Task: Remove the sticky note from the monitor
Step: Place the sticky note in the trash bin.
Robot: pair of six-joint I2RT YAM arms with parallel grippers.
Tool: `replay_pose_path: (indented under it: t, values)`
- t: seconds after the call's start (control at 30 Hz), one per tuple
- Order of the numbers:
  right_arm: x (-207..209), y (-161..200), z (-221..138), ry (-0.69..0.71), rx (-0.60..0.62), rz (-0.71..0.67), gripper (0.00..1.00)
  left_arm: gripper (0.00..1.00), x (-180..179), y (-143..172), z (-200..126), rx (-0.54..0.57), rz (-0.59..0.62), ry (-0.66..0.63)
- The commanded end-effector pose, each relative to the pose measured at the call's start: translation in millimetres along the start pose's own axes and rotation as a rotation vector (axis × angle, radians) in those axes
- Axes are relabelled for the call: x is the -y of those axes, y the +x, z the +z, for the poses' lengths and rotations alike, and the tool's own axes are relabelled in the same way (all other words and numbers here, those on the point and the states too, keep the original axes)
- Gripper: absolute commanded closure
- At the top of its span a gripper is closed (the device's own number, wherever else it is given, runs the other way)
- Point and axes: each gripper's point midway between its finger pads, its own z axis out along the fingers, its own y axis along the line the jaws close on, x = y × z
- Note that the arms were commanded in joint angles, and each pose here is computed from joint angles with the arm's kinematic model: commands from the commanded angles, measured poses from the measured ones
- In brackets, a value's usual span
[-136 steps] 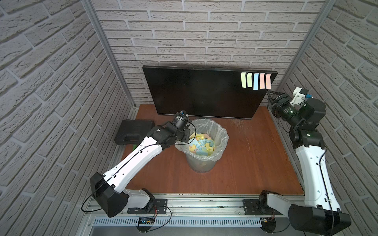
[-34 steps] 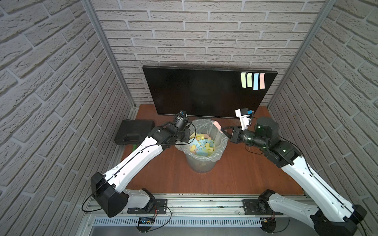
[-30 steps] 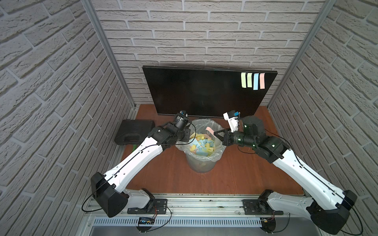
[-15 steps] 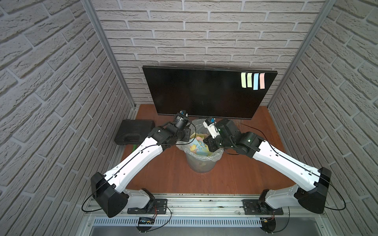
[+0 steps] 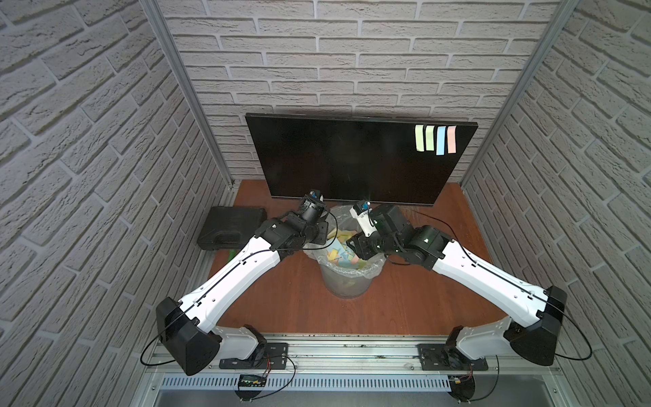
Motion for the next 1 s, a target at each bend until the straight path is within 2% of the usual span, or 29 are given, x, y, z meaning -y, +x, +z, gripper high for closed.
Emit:
replay_pose_path:
  t: [0.0,0.13,0.33,0.6,0.73,0.97]
  values:
    - [-15.2,-26.2,-22.2,-0.066,0.094,-0.001,0.5,0.8,-0.4,9.5,2.9,-0.021,0.004,-0.001]
    - [-20.4,-34.1,-31.2,-0.099,0.133,0.027,0.5,0.8,-0.6,8.1,1.7,-0.017,0.006,-0.002]
    - [-19.6,-60.2,-75.4,-0.122,0.24,0.061,0.5,0.8,-0.7,7.9,2.2,-0.02,0.01,-0.004]
    - [22.6,-84.3,-134.1,-0.127,0.378,0.241,0.49,0.8,0.6,7.6,3.4,-0.022,0.009,0.0]
    - [66.6,-83.9,-161.6,-0.023,0.426,0.385,0.5,0.8,0.1,8.9,4.0,-0.024,0.009,-0.002]
    - [122.1,-77.2,-211.9,0.152,0.574,0.519,0.51,0.8,-1.8,9.3,1.6,-0.021,0.01,-0.007]
